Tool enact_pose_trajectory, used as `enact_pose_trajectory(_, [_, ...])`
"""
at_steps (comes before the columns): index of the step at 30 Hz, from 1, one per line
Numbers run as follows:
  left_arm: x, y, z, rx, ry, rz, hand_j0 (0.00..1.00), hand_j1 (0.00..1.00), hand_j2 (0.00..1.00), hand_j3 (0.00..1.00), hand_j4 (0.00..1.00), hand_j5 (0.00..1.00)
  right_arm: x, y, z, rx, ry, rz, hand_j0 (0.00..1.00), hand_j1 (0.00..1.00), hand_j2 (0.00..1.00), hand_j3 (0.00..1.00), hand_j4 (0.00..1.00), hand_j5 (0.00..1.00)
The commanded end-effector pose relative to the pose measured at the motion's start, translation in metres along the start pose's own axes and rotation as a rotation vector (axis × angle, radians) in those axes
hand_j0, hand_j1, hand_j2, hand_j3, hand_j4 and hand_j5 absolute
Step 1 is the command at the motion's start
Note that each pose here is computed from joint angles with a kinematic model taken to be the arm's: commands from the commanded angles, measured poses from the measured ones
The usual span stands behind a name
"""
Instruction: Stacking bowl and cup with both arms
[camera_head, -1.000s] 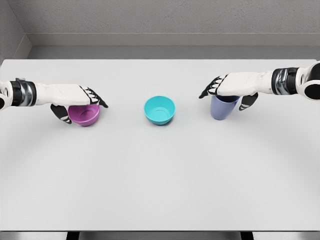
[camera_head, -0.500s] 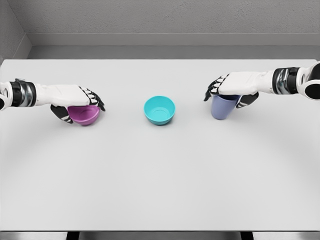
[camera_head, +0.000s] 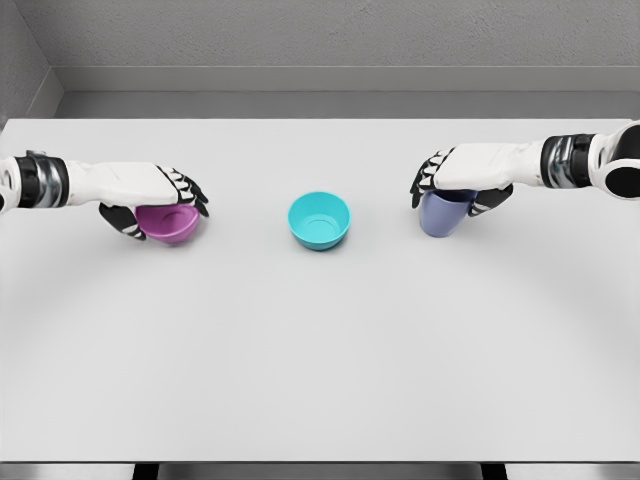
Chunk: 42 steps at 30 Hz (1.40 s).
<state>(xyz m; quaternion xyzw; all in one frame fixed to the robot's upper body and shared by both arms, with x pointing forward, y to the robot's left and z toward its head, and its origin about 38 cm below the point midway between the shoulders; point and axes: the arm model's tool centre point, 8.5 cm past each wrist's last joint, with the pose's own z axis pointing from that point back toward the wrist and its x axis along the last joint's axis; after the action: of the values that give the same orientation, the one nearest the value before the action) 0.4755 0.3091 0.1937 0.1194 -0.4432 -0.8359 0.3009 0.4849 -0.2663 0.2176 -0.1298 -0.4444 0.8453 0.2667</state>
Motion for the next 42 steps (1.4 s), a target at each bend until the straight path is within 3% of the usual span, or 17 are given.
enact_pose_trajectory(1, [0.001, 0.002, 0.0, 0.006, -0.004, 0.002, 0.8, 0.8, 0.8, 0.8, 0.8, 0.8, 0.0, 0.001, 0.0, 0.004, 0.001, 0.001, 0.72, 0.72, 0.72, 0.72, 0.72, 0.72])
enact_pose_trajectory(10, [0.002, 0.01, 0.001, 0.028, -0.006, -0.008, 0.8, 0.8, 0.8, 0.8, 0.8, 0.8, -0.001, -0.003, 0.003, -0.005, 0.004, 0.002, 0.72, 0.72, 0.72, 0.72, 0.72, 0.72])
enact_pose_trajectory(42, [0.038, 0.078, -0.03, 0.102, -0.103, -0.157, 0.77, 0.77, 0.77, 0.77, 0.77, 0.77, -0.012, -0.007, 0.021, -0.012, 0.04, 0.005, 0.72, 0.72, 0.72, 0.72, 0.72, 0.72])
